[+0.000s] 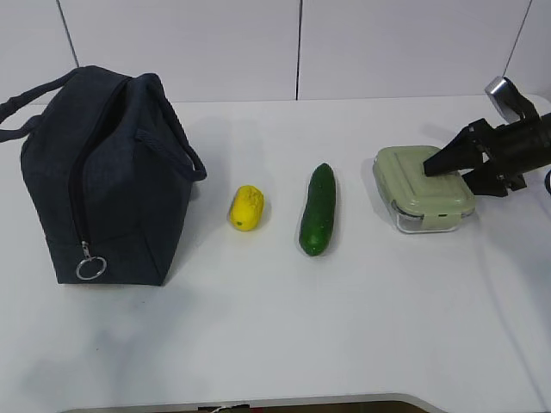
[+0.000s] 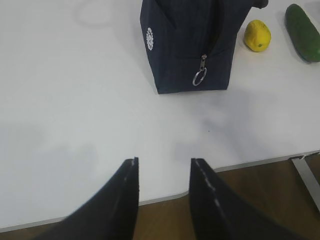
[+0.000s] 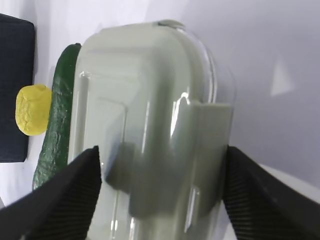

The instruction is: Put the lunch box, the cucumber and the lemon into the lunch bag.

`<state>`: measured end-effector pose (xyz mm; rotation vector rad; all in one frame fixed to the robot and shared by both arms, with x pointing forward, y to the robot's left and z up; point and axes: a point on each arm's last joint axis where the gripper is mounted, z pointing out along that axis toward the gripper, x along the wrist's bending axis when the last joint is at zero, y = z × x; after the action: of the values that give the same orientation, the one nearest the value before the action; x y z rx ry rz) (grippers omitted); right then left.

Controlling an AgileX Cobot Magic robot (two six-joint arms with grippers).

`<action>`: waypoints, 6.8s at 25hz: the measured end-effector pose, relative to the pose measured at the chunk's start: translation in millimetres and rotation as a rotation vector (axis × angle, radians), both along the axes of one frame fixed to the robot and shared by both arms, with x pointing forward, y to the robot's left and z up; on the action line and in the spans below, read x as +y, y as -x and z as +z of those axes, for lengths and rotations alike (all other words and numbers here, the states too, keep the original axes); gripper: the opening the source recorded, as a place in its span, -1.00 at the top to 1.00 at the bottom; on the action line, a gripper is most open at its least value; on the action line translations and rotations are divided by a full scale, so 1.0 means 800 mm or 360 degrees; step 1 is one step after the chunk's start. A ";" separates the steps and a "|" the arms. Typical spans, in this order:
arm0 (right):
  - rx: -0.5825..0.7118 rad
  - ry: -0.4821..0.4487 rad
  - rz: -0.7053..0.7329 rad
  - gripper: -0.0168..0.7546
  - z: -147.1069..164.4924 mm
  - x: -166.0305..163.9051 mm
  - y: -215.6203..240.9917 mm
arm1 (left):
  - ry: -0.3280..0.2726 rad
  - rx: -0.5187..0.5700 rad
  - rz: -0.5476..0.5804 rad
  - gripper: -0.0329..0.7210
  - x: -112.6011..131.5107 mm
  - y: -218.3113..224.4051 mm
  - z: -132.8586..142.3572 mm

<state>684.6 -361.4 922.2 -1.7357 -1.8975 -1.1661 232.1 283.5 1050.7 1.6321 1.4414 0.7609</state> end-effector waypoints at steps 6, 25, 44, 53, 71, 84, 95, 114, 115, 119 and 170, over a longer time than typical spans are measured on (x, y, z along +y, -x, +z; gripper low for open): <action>-0.0004 -0.0011 -0.0010 -0.35 0.000 0.000 -0.001 | 0.0000 0.0000 0.0000 0.27 0.000 0.000 0.000; -0.0009 -0.0039 -0.0026 -0.20 0.001 0.001 -0.002 | 0.0000 0.0000 0.0000 0.27 0.000 0.000 0.000; -0.0002 -0.0063 -0.0048 -0.07 0.003 0.002 -0.003 | 0.0000 0.0000 0.0000 0.27 0.000 0.000 0.000; 0.0024 -0.0074 -0.0070 -0.06 0.003 0.002 -0.003 | 0.0000 0.0000 0.0000 0.27 0.000 0.000 0.000; 0.0116 -0.0110 -0.0144 -0.01 0.003 0.002 -0.003 | 0.0002 0.0000 -0.0001 0.27 0.000 0.000 0.000; 0.0170 -0.0143 -0.0219 -0.01 0.004 0.001 -0.004 | 0.0002 0.0000 -0.0001 0.27 0.000 0.000 0.000; 0.0147 -0.0125 -0.0220 -0.01 0.021 0.014 -0.006 | 0.0002 0.0000 -0.0001 0.27 0.000 0.000 0.000; 0.0042 -0.0179 -0.0160 -0.01 0.095 0.071 0.001 | 0.0002 -0.0003 -0.0001 0.29 0.000 0.000 0.000; 0.0029 -0.0197 -0.0157 -0.01 0.100 0.074 0.001 | 0.0006 -0.0003 -0.0003 0.29 0.000 0.000 0.000; -0.0024 -0.0259 -0.0129 -0.01 0.122 0.093 0.004 | 0.0046 -0.0011 -0.0028 0.29 -0.003 0.000 0.001; -0.0039 -0.0711 0.0251 0.00 0.161 0.280 0.034 | 0.0431 0.0767 -0.0289 0.09 -0.027 -0.428 0.061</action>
<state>657.4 -137.3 1051.0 -1.3146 -1.5939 -1.4200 574.3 261.9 1099.3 1.7692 1.6087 0.0583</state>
